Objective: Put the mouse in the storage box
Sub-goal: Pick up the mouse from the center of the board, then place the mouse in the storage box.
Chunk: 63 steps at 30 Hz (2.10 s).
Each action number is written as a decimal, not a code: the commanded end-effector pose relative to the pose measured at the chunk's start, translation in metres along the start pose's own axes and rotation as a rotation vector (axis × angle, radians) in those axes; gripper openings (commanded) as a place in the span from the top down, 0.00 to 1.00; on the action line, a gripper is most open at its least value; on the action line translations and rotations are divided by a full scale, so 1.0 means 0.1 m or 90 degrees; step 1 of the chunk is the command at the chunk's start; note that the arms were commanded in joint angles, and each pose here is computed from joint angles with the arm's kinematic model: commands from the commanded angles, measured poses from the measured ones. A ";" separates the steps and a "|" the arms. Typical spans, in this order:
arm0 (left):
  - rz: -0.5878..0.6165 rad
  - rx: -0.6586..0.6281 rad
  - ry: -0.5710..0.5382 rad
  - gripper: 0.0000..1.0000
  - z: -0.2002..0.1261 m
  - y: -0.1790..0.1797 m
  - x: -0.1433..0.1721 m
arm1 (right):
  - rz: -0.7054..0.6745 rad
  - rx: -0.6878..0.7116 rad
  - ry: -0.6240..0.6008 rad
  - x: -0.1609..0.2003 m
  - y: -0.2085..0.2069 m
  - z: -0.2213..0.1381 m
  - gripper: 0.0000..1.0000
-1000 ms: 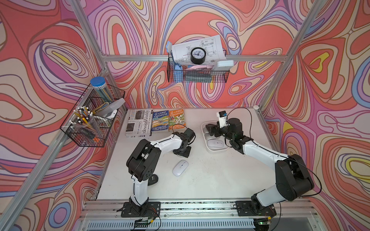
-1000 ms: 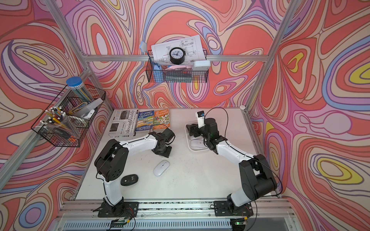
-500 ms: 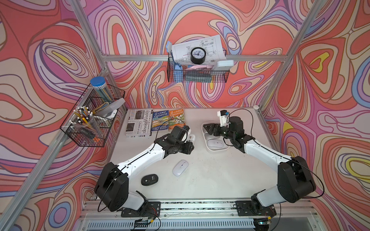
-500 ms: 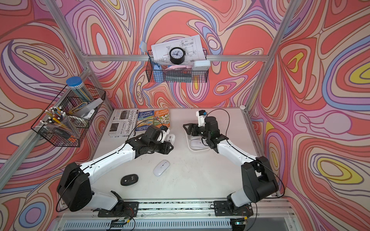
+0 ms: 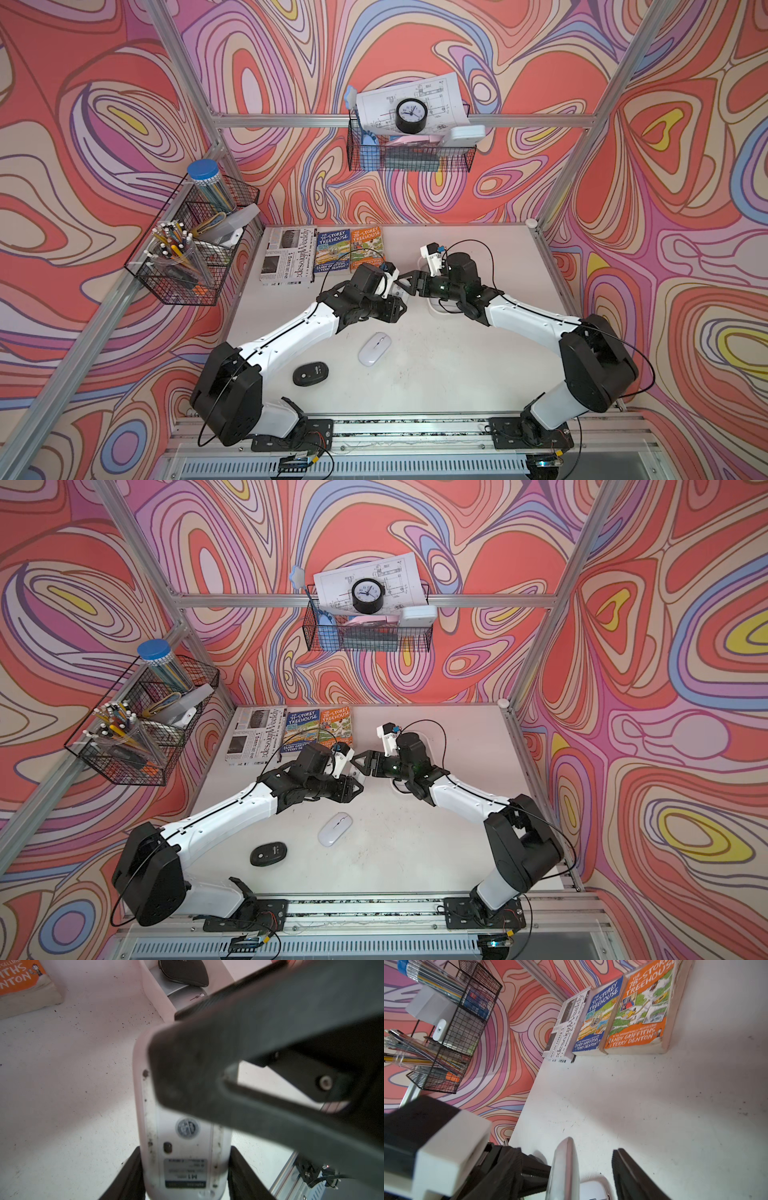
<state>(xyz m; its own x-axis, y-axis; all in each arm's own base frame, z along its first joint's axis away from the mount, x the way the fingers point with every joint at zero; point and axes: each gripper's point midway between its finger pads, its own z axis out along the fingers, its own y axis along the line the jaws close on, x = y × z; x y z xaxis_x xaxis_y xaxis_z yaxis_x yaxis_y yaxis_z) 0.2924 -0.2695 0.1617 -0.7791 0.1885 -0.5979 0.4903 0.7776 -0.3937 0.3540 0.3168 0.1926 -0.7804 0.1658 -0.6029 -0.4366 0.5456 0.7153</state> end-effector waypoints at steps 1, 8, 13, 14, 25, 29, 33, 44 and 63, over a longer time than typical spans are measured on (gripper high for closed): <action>0.013 0.012 -0.027 0.57 -0.05 -0.06 -0.09 | 0.009 0.007 -0.005 -0.03 0.06 0.08 0.32; 0.012 0.007 -0.027 0.57 -0.03 -0.04 -0.08 | 0.029 0.019 0.013 0.08 0.01 0.13 0.43; 0.010 0.004 -0.024 0.56 -0.02 -0.03 -0.08 | 0.030 0.010 0.012 0.05 0.05 0.13 0.58; 0.010 0.003 -0.025 0.55 -0.02 -0.02 -0.08 | 0.029 0.008 0.012 0.05 0.07 0.13 0.61; 0.001 -0.016 -0.028 0.20 -0.07 0.02 -0.06 | -0.062 0.054 -0.019 -0.14 0.04 0.09 0.83; -0.004 -0.039 -0.040 0.18 -0.16 0.07 -0.06 | -0.149 0.115 -0.050 -0.32 -0.05 0.00 0.84; -0.011 -0.053 -0.054 0.18 -0.24 0.12 -0.03 | -0.251 0.199 -0.076 -0.50 -0.26 -0.14 0.85; -0.031 -0.084 -0.035 0.18 -0.16 0.28 0.19 | -0.450 0.394 -0.128 -0.83 -0.98 -0.62 0.90; -0.037 -0.097 -0.017 0.18 -0.11 0.36 0.27 | -0.659 0.619 -0.031 -0.84 -2.07 -0.63 0.91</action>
<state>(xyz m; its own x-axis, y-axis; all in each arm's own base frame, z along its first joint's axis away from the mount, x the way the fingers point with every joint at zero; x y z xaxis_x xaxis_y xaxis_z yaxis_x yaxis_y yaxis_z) 0.2849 -0.2333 0.1461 -0.7823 0.1258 -0.6101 0.3914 0.8612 -0.3242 0.4673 0.1480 0.1145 -0.3163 -0.5855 -0.7464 -0.3515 0.8031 -0.4811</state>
